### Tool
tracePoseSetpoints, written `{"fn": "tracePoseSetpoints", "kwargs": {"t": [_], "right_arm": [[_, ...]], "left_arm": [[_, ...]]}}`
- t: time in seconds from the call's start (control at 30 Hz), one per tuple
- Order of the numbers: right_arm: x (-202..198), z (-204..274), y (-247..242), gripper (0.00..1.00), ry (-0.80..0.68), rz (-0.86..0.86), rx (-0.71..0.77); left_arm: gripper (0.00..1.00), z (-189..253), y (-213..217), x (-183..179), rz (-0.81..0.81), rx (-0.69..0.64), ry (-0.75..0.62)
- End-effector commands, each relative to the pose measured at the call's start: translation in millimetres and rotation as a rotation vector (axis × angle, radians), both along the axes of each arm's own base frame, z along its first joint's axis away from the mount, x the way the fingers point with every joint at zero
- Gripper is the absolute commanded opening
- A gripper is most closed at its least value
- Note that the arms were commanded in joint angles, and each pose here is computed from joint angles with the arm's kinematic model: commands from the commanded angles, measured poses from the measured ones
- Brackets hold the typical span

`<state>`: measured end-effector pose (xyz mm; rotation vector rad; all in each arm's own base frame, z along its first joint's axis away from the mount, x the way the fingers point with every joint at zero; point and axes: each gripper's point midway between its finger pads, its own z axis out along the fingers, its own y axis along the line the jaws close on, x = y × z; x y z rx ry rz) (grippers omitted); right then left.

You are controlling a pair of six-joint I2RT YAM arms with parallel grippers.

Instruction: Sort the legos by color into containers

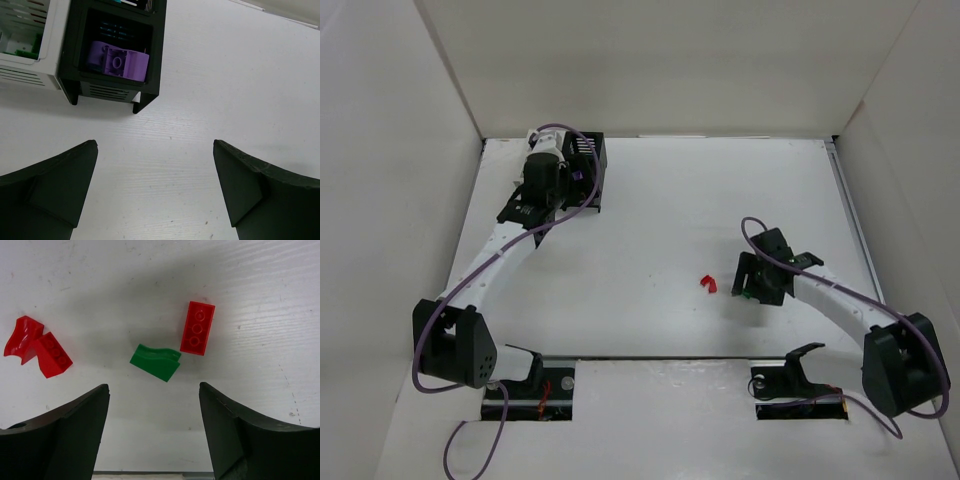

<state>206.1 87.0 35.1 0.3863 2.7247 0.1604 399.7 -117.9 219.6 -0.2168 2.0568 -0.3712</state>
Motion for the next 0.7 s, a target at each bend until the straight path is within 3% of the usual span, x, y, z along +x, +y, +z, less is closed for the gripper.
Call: {"fn": "tracePoseSetpoints", "kwargs": {"t": [0.0,0.67], "right_arm": [[22.8,2.0,1.9,0.76,-0.055,-0.035,-0.003],[35.2,-7.9,2.0,0.44,-0.064,-0.069,-0.069]], "left_arm": [[1.0,14.4,-1.3,1.7,0.001,-0.01,-0.052],[1.0,21.7,1.1,0.0,0.01,-0.011,-0.071]]}}
